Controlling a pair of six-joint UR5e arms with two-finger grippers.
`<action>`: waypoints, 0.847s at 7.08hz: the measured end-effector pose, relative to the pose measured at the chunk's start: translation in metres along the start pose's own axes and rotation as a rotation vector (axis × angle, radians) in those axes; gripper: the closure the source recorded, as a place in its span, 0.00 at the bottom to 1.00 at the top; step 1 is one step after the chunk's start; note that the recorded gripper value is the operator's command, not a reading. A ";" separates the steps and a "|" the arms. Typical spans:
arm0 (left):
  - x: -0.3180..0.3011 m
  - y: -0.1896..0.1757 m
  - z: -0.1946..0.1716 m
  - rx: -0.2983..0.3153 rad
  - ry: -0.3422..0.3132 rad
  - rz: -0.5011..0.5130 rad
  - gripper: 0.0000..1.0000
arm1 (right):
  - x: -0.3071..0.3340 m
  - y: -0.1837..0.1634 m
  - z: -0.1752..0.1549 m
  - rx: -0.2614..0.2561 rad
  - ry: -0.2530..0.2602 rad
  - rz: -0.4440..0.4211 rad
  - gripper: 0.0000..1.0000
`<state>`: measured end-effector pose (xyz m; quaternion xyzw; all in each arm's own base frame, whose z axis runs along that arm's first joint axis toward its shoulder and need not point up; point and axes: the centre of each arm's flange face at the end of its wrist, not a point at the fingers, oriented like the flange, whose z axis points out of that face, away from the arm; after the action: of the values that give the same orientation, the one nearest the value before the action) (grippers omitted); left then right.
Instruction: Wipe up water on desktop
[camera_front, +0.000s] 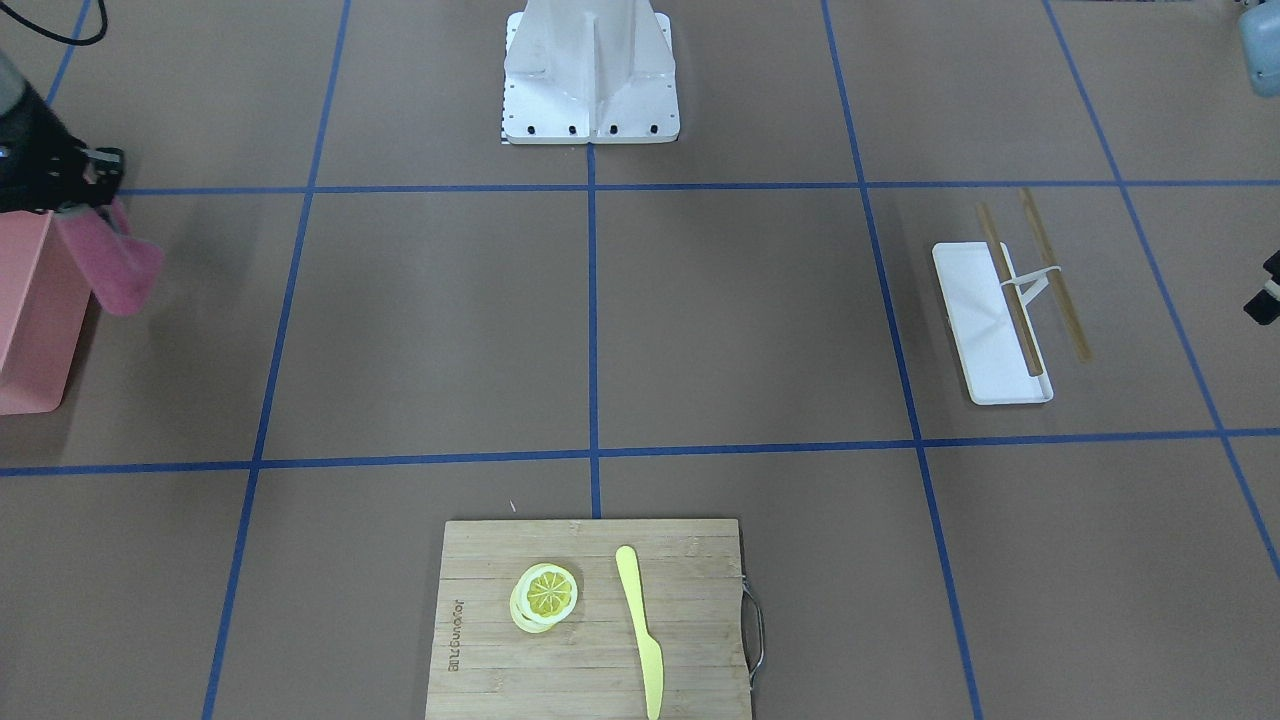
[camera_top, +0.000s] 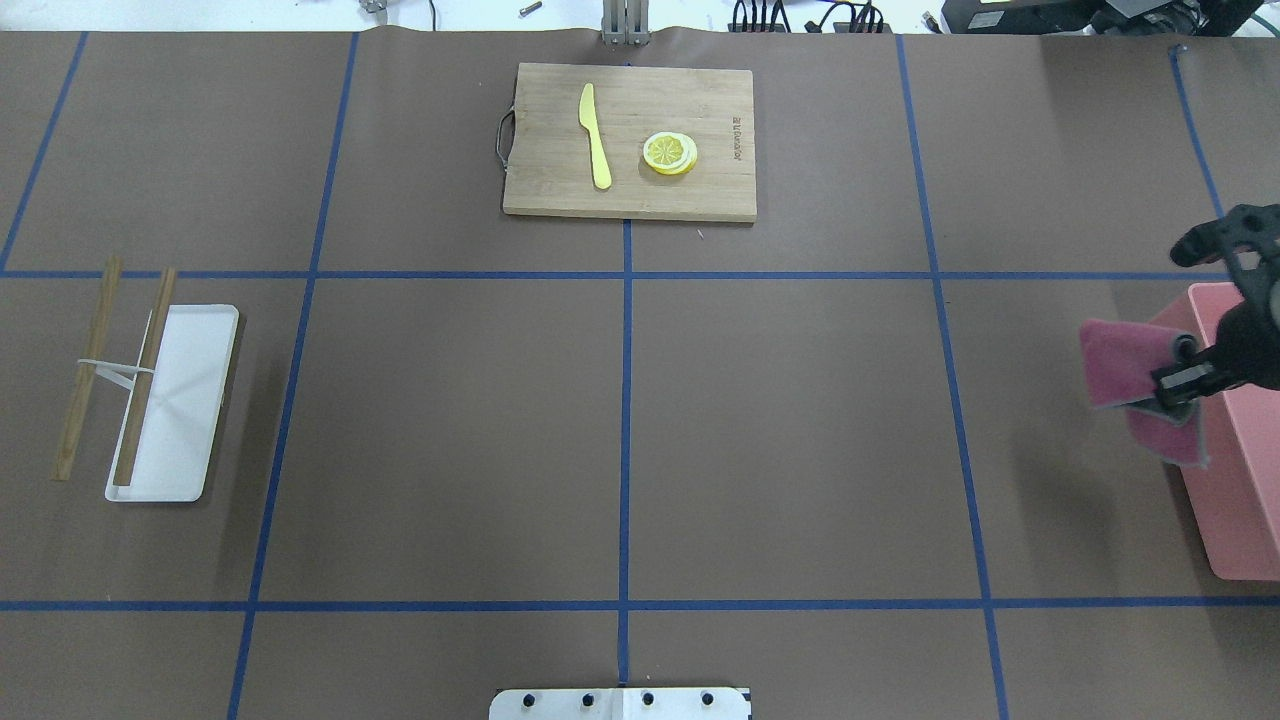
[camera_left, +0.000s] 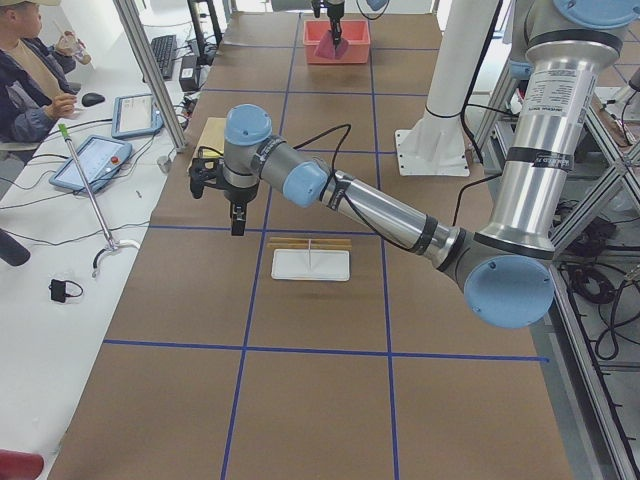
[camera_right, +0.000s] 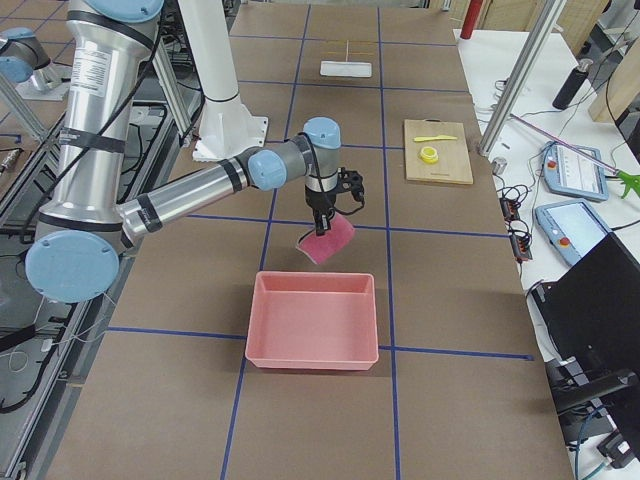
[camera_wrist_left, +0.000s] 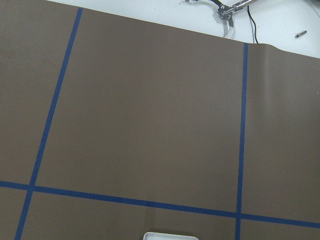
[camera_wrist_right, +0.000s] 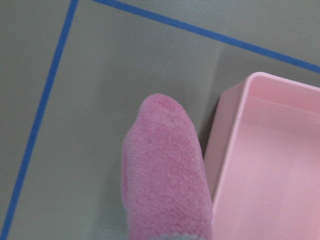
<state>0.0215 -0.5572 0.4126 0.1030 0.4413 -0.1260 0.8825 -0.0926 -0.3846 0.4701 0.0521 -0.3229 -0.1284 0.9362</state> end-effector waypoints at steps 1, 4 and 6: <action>0.000 0.000 0.000 0.000 0.000 -0.002 0.02 | 0.042 0.011 -0.016 -0.005 0.023 -0.028 1.00; 0.003 -0.001 0.002 -0.002 0.000 -0.002 0.02 | 0.103 0.030 -0.027 -0.054 0.044 -0.074 0.00; 0.004 -0.002 0.002 0.000 0.000 -0.001 0.02 | 0.112 0.028 -0.020 -0.067 0.038 -0.064 0.00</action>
<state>0.0247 -0.5599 0.4103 0.1027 0.4414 -0.1263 0.8824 0.0102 -0.3883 0.5259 0.0332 -0.2986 -0.1678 0.9389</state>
